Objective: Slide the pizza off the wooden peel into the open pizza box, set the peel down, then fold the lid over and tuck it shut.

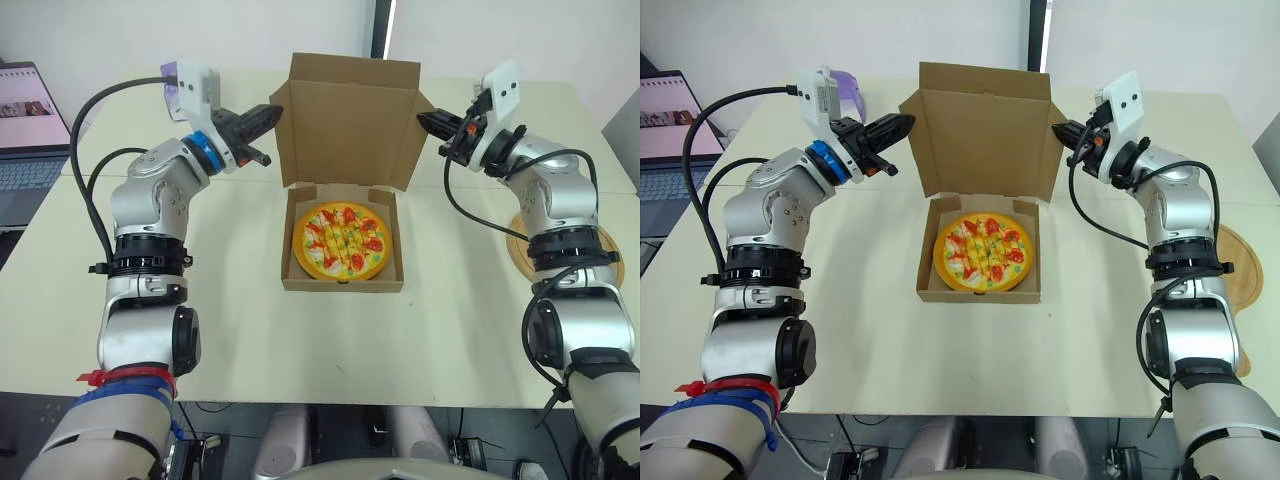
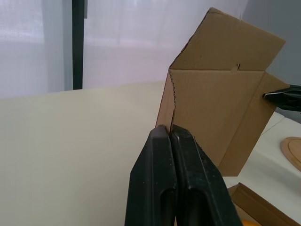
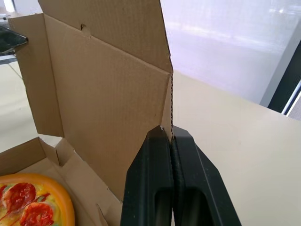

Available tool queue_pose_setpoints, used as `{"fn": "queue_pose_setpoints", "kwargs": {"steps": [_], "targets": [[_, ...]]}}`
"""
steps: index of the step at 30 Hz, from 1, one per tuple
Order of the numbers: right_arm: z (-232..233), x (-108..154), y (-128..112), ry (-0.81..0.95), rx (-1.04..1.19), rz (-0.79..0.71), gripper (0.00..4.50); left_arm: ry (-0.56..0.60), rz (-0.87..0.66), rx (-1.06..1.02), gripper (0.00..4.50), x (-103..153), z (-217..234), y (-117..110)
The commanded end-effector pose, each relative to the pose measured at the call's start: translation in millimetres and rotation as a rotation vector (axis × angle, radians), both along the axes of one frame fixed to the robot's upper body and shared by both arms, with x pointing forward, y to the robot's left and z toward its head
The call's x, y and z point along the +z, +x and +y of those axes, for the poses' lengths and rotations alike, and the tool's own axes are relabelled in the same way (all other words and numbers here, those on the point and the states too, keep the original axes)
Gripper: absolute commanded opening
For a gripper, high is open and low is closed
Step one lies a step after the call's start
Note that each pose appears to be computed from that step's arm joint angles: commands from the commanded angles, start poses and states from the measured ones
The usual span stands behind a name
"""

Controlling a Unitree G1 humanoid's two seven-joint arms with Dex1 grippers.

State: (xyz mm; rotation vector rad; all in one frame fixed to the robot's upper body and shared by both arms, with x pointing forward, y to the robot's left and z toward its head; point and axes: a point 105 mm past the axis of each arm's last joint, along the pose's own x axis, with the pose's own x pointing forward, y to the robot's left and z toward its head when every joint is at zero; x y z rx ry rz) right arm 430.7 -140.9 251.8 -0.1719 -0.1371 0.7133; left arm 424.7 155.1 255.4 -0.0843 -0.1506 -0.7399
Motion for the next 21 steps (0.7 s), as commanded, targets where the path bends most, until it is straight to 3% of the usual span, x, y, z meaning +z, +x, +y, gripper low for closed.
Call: {"fn": "queue_pose_setpoints", "kwargs": {"steps": [1,15,21], "targets": [[6.3,22.6,-2.5,-0.007,-0.026,-0.063,0.06,0.014,-0.101,0.0,0.0,26.1,-8.9,-2.9],[34.0,51.3,2.7,0.031,-0.137,-0.093,0.06,0.005,-0.115,0.082,0.0,47.7,-23.9,2.0],[45.7,62.1,-1.7,0.059,-0.156,-0.108,0.06,0.015,-0.11,0.048,0.0,54.3,-34.3,-6.8]]}}
